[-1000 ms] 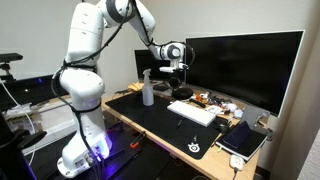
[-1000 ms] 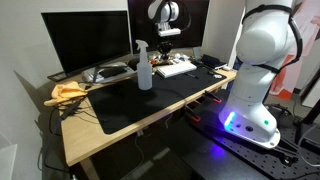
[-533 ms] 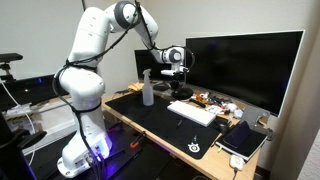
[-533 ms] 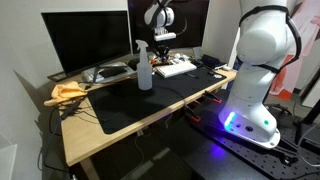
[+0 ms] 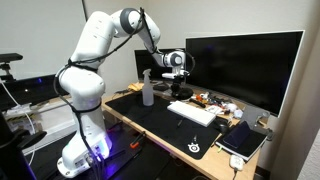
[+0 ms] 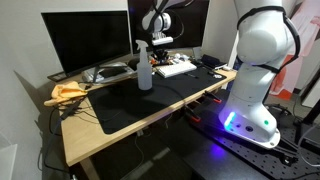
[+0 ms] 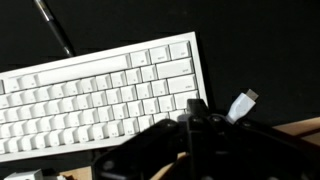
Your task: Press the top left button on the keyboard.
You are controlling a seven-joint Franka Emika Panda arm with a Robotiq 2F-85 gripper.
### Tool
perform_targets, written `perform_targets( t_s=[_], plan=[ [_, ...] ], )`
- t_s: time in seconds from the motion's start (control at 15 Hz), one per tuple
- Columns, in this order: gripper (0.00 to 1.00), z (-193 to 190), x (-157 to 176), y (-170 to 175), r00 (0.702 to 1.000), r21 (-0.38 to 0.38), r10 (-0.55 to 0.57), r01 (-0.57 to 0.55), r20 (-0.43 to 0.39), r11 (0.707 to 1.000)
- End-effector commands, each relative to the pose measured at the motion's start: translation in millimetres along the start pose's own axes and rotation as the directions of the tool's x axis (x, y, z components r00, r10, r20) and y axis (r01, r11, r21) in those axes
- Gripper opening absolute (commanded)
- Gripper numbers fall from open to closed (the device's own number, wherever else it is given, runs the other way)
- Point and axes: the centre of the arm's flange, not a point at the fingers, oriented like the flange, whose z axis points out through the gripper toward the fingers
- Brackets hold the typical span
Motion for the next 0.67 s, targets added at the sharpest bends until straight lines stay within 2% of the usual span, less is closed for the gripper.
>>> perform_targets(
  t_s=[0.0, 0.6],
  plan=[
    [0.0, 0.2, 8.5, -5.1, 1.0, -0.022, 0.024, -0.024, 0.007, 0.999],
    [0.0, 9.1, 17.9, -12.3, 1.0, -0.03, 0.02, -0.019, 0.017, 0.999]
  ],
)
